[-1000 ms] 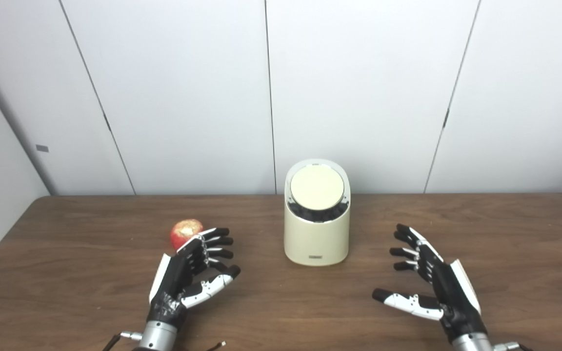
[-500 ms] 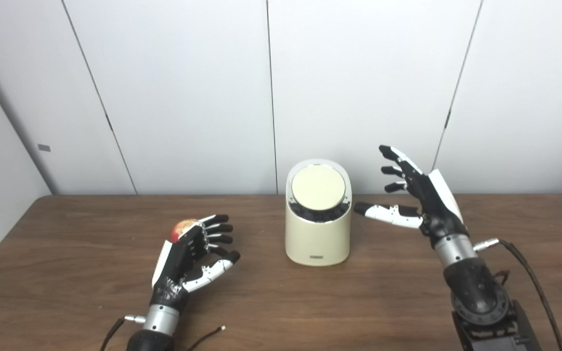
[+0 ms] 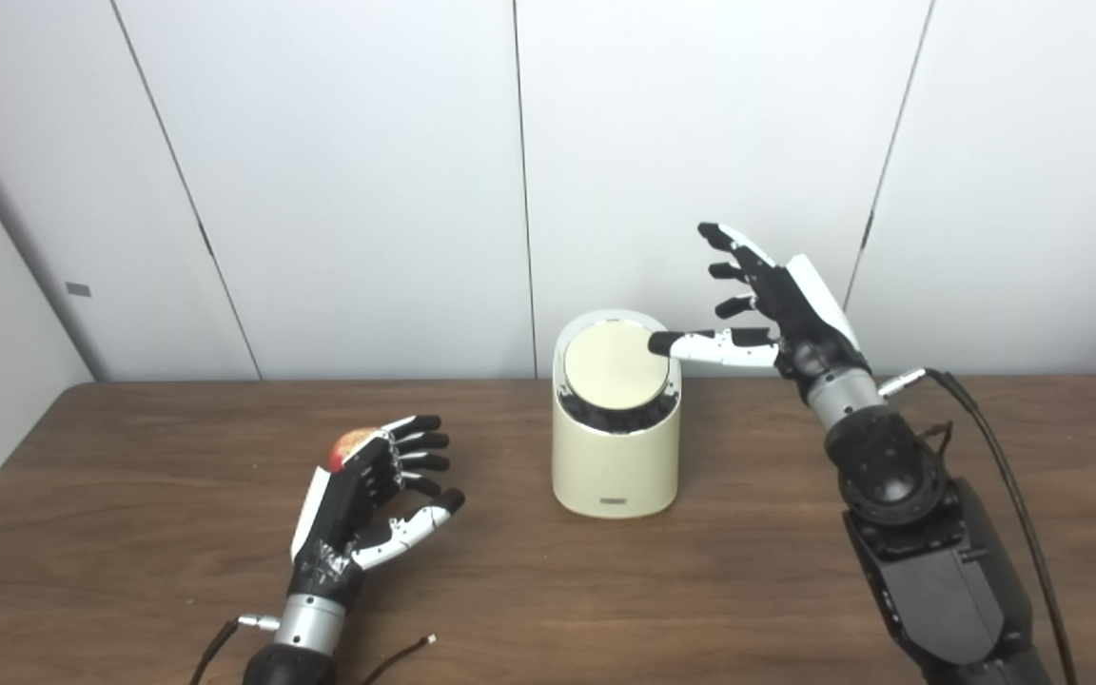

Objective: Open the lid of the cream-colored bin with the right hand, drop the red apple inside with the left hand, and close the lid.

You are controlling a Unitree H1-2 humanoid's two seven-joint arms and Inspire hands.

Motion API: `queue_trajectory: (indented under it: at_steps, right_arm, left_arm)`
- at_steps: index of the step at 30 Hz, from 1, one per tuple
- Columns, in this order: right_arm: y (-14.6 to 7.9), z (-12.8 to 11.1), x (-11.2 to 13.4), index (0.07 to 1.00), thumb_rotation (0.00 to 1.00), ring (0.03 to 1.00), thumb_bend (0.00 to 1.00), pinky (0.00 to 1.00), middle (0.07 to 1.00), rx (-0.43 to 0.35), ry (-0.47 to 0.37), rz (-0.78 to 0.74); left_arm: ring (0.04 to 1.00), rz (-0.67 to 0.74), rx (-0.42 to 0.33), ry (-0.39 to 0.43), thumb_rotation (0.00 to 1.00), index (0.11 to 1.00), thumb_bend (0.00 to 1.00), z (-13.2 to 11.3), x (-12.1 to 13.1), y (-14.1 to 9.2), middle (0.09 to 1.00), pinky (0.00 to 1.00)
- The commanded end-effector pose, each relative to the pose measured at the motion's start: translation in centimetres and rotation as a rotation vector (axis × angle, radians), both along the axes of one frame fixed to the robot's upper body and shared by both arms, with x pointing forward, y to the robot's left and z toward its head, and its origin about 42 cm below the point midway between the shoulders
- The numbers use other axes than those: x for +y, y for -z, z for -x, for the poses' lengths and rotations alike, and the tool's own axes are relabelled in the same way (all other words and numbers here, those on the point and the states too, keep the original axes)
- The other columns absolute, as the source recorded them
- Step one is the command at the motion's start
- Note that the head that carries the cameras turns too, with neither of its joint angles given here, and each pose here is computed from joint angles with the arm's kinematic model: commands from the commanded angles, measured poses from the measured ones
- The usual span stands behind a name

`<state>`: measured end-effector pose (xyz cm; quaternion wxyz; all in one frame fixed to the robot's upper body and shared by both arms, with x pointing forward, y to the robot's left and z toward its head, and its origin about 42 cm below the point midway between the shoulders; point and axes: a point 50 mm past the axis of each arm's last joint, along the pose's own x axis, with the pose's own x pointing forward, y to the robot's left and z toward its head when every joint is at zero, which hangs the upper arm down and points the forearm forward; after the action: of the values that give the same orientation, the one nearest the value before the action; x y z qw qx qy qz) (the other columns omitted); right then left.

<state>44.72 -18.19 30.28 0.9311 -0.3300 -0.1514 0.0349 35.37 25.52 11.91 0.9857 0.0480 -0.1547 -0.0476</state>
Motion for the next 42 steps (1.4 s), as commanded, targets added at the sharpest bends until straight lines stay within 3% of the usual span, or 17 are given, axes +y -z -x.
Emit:
queue_trajectory:
  at_steps: [1, 9, 21, 28, 42]
  right_arm:
    - [-3.1, -0.6, 0.8, 0.92, 0.42, 0.806, 0.8, 0.59, 0.909, -0.078, -0.006, 0.021]
    - [-2.8, -1.2, 3.0, 0.909, 0.33, 0.865, 0.81, 0.68, 0.928, -0.046, -0.027, 0.039]
    - [-1.5, -1.9, 4.7, 0.9, 0.36, 0.852, 0.87, 0.71, 0.894, -0.031, -0.034, 0.14]
    - [-1.0, -1.9, 4.8, 0.909, 0.35, 0.838, 0.9, 0.67, 0.897, -0.014, -0.034, 0.183]
    - [0.1, -2.2, 3.8, 0.902, 0.21, 0.842, 0.85, 0.66, 0.91, 0.025, -0.005, 0.224]
  left_arm:
    - [0.667, 0.015, 0.062, -0.004, 0.14, 0.774, 0.67, 1.2, -0.3, 2.3, 0.725, 0.56]
    - [0.657, 0.021, 0.065, -0.006, 0.1, 0.765, 0.66, 1.4, -0.7, 2.3, 0.715, 0.55]
    - [0.655, 0.026, 0.065, 0.007, 0.14, 0.768, 0.68, 1.6, -1.5, 2.1, 0.715, 0.55]
    - [0.654, 0.027, 0.071, 0.002, 0.15, 0.767, 0.69, 1.6, -1.6, 1.9, 0.713, 0.55]
    - [0.657, 0.03, 0.067, 0.004, 0.13, 0.77, 0.68, 1.8, -1.6, 1.7, 0.717, 0.55]
